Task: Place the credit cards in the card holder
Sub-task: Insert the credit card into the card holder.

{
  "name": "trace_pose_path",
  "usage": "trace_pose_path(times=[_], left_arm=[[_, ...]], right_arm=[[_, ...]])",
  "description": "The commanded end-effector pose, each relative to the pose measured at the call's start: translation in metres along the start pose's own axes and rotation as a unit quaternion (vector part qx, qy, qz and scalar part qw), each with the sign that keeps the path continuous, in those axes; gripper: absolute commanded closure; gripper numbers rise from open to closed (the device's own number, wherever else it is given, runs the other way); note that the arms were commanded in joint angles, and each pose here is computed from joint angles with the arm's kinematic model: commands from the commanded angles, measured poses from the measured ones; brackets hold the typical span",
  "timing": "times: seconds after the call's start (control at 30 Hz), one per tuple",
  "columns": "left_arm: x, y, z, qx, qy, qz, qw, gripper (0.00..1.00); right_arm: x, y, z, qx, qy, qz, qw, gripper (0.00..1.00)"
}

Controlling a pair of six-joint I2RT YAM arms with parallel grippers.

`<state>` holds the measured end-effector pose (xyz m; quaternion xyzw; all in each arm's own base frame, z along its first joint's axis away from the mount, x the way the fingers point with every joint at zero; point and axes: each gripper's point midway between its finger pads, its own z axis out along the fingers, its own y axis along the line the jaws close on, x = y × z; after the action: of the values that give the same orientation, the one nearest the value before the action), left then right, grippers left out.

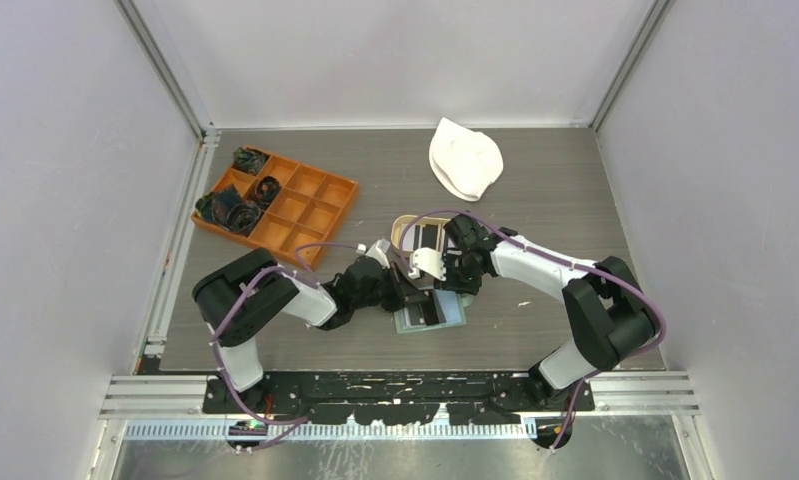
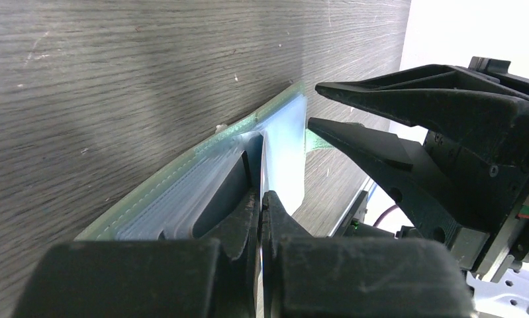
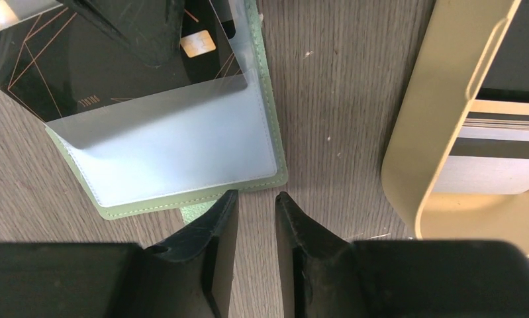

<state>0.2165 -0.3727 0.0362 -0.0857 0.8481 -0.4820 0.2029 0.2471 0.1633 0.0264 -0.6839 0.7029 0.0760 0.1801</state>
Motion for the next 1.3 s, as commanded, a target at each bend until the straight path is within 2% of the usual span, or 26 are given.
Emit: trace_pose_path(times=[0.0,0.27,0.47,0.57,0.7,0.77,0.83,1.03,1.27], left_arm=[[0.009,0.008,0.004,-0.014,0.020,-0.001,1.000,1.00],[0.008,0.008,0.009,-0.004,0.027,-0.007,1.000,0.93],[0.008,0.010,0.010,-0.003,0.032,-0.010,0.999,0.90],[0.008,0.010,0.011,-0.001,0.032,-0.010,0.999,0.89],[0.007,0.010,0.011,0.002,0.035,-0.011,0.999,0.88],[0.008,0.010,0.011,0.003,0.037,-0.013,0.999,0.88],[0.008,0.011,0.012,0.004,0.039,-0.014,0.999,0.88],[0.009,0.012,0.013,0.006,0.043,-0.018,0.999,0.88],[0.009,0.014,0.013,0.006,0.044,-0.019,0.999,0.87]], right_arm=[[-0.016,-0.010,-0.010,0.015,-0.025,-0.003,1.000,0.66],[-0.024,-0.021,-0.029,0.050,-0.036,0.000,0.998,0.54],[-0.052,-0.003,-0.052,0.030,-0.116,-0.022,0.993,0.54],[-0.073,0.022,-0.055,-0.006,-0.176,-0.061,0.982,0.62],[-0.104,0.054,-0.051,-0.034,-0.221,-0.116,0.968,0.82],[-0.114,0.060,-0.043,-0.033,-0.217,-0.128,0.967,0.89],[-0.121,0.063,-0.034,-0.022,-0.209,-0.143,0.967,0.91],[-0.126,0.063,-0.010,0.011,-0.177,-0.171,0.969,0.92],[-0.113,0.057,0.007,0.034,-0.129,-0.202,0.970,0.92]])
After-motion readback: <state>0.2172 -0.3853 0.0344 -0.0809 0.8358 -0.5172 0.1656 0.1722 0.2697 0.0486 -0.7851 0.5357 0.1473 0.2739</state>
